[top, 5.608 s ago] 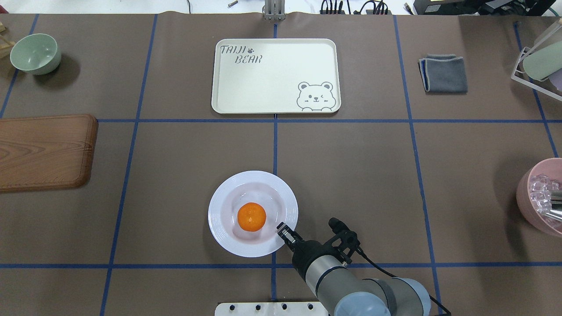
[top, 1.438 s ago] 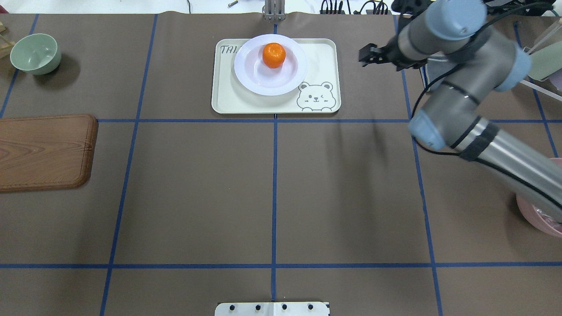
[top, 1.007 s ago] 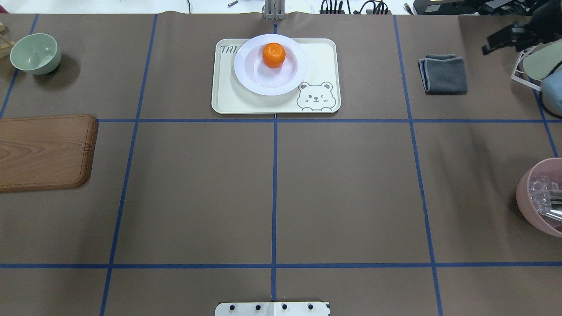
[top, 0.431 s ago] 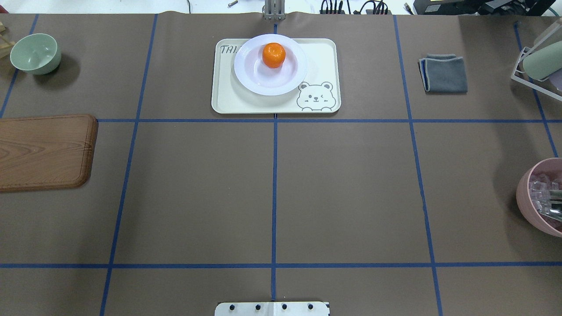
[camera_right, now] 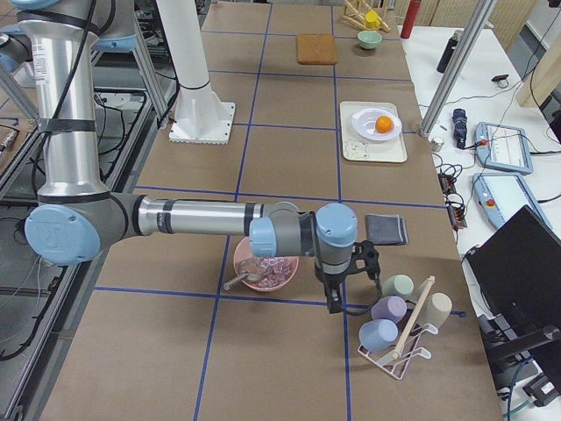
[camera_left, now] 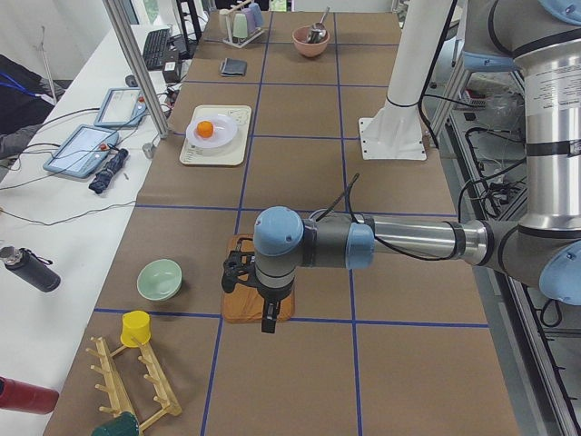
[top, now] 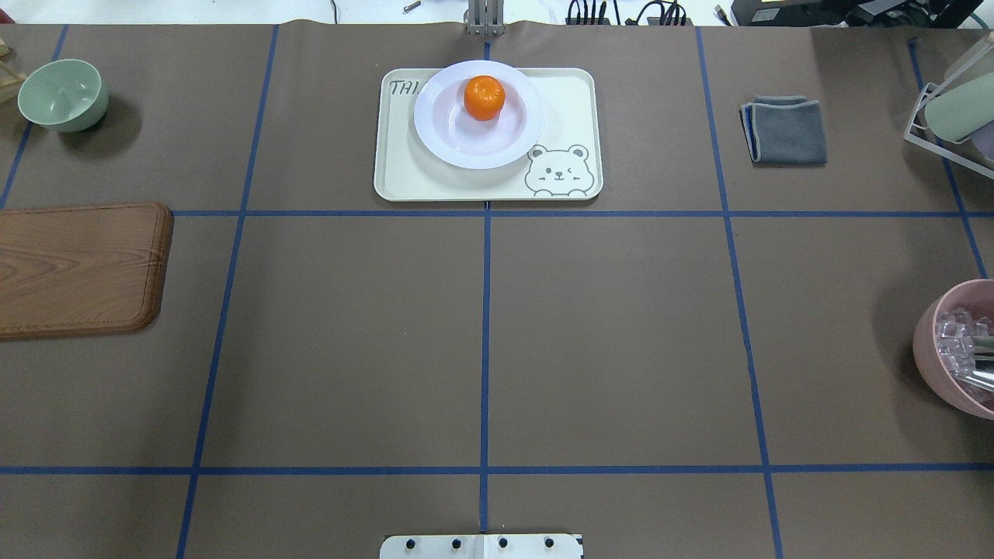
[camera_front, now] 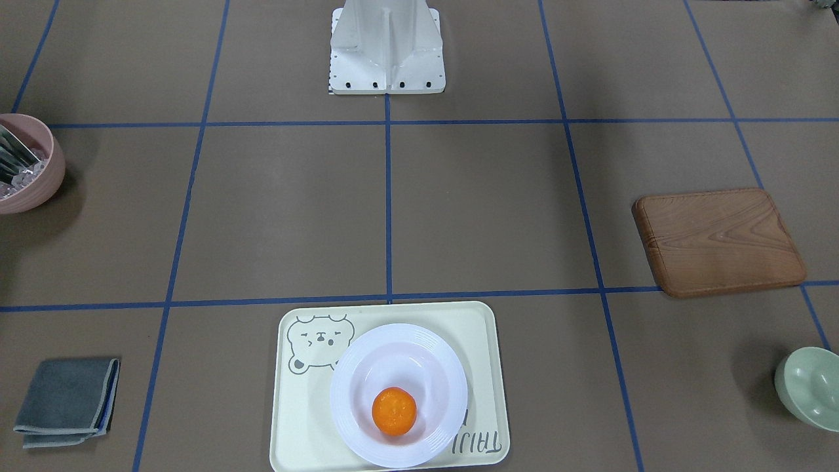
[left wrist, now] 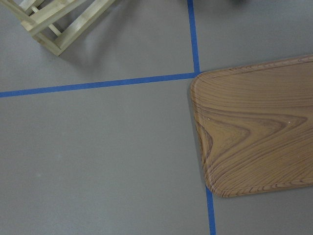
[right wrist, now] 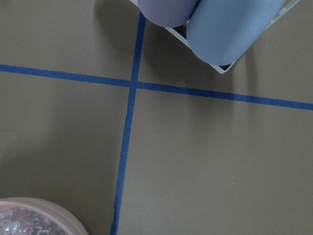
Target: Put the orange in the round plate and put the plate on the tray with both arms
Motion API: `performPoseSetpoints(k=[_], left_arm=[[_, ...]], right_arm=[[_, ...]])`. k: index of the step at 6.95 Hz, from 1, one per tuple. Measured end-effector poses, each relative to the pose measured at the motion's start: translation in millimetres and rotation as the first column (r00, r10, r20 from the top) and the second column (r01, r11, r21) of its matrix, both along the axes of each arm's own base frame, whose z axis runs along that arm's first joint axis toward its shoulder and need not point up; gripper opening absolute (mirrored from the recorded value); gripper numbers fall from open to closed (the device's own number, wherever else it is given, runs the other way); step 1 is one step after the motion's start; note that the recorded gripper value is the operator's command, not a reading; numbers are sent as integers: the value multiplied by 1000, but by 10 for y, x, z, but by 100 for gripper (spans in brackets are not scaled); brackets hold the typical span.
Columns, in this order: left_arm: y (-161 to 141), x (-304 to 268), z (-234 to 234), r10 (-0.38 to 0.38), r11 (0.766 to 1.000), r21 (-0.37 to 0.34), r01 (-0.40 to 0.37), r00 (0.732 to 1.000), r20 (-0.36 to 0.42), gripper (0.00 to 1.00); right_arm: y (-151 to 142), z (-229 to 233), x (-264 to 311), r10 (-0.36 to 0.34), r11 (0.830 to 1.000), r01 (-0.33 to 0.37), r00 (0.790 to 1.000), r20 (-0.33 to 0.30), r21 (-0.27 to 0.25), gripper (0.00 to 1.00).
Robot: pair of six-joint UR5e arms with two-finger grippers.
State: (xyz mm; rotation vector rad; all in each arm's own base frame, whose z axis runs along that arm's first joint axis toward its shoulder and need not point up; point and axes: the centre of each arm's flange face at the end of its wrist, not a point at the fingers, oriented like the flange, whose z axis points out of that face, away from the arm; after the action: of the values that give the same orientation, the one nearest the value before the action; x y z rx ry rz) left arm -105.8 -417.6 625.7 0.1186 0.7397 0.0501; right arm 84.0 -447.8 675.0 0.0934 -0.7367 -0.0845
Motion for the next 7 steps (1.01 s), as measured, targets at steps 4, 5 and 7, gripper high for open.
performPoseSetpoints(k=[4, 5, 7], left_arm=[[37, -13, 153, -5, 1000, 31, 5, 1000, -2, 98], [48, 0, 175, -9, 999, 30, 10, 999, -33, 98], [89, 27, 203, -13, 1000, 17, 14, 997, -77, 98]], right_arm=[[116, 49, -2, 4, 1000, -3, 1000, 3, -11, 100], [55, -8, 2, 9, 1000, -9, 1000, 1, 5, 100], [-218, -248, -11, 8, 1000, -8, 1000, -2, 27, 100]])
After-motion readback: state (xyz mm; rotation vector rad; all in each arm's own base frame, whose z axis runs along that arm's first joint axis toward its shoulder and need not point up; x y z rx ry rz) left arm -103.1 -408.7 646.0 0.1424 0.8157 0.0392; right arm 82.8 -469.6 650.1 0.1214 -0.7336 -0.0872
